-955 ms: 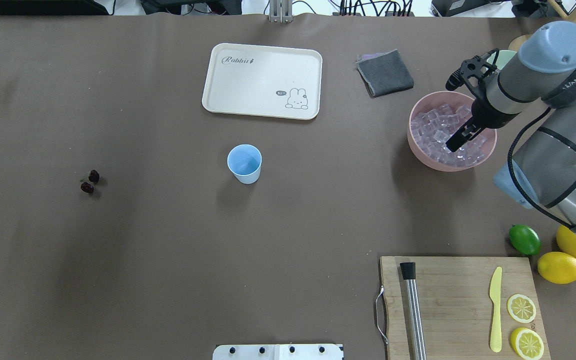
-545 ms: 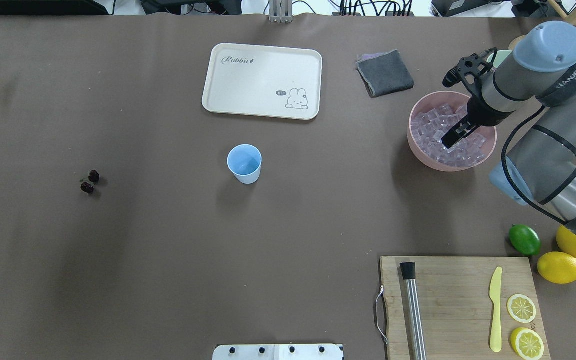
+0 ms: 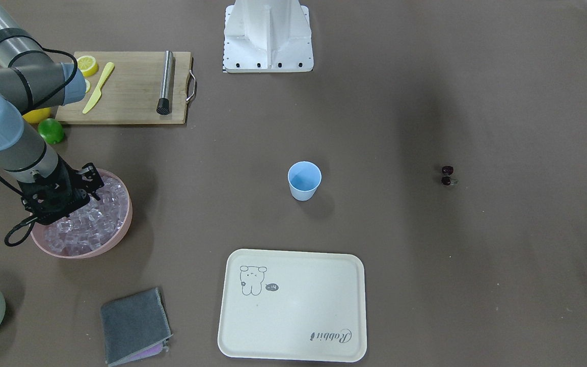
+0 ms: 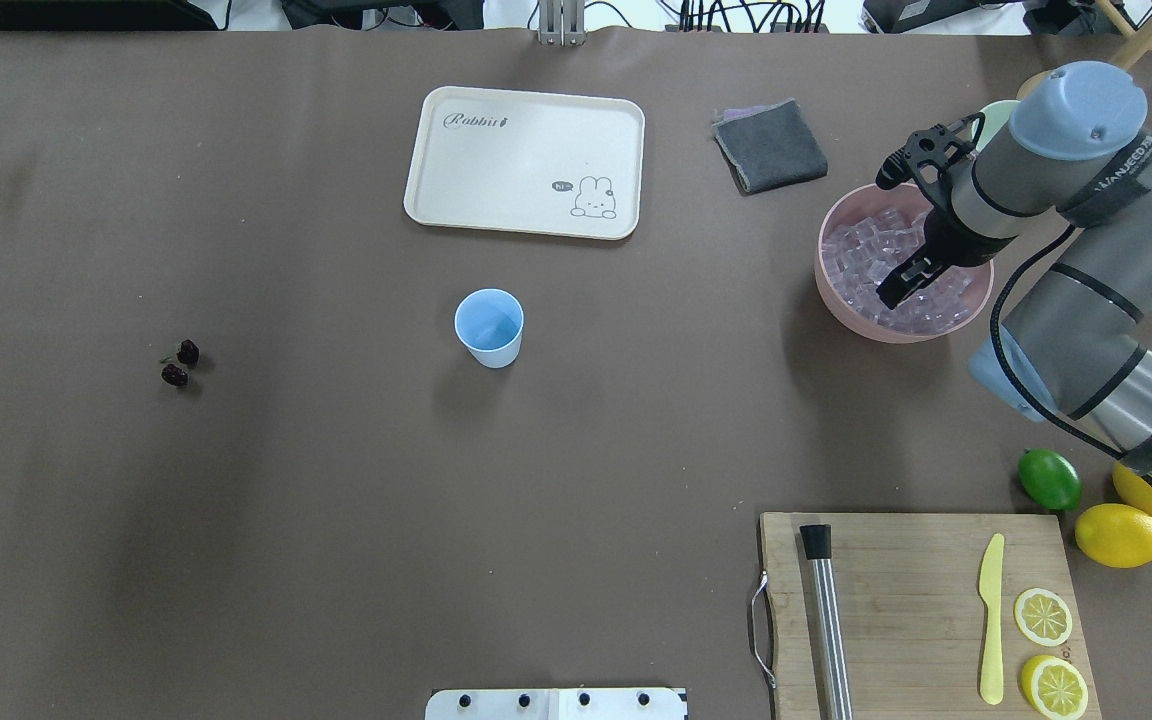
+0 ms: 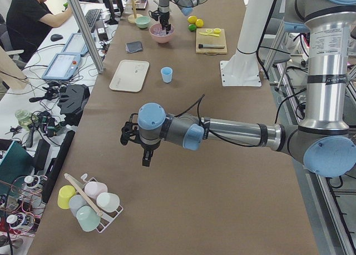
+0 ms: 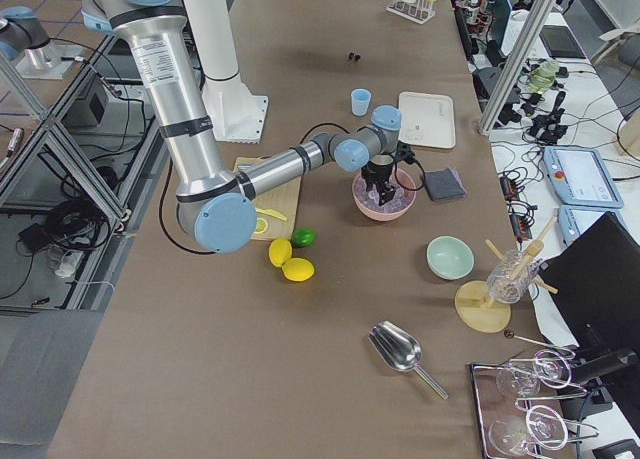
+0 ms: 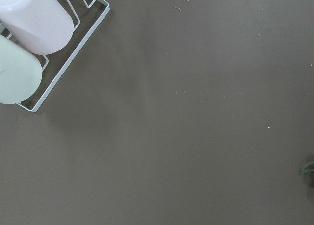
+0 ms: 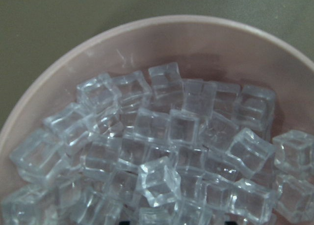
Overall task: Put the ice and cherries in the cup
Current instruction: 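Lower the right gripper into the pink bowl and grasp an ice cube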
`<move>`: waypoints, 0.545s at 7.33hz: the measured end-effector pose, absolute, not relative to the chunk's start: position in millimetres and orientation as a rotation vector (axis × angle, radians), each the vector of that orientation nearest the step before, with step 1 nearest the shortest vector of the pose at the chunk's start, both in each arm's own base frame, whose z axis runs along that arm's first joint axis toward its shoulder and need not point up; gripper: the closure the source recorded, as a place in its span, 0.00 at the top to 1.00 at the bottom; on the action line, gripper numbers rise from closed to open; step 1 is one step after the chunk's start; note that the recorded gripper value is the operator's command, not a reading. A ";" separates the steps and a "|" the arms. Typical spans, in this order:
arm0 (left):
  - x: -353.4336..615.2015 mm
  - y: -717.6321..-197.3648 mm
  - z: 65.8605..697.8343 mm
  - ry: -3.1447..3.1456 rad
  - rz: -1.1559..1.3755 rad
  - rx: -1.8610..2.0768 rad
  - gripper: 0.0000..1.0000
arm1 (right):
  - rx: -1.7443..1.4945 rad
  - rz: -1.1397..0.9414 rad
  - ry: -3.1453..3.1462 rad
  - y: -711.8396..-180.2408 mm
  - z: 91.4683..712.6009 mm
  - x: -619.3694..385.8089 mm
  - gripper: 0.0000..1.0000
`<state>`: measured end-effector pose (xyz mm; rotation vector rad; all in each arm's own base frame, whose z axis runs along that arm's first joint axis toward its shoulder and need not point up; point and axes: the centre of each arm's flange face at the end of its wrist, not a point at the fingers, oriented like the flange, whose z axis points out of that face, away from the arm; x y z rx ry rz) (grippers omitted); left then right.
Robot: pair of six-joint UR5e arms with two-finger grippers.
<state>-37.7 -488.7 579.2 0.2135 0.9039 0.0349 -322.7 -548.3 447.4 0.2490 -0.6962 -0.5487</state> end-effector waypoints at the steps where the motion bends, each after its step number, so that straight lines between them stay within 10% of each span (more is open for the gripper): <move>1: -37.7 -488.7 578.7 0.904 0.035 0.214 0.98 | 0.246 -0.548 -0.695 -548.4 448.8 -323.7 0.41; 4: -37.7 -488.7 579.4 0.904 0.035 0.213 0.98 | 0.251 -0.549 -0.702 -549.4 442.9 -324.6 0.31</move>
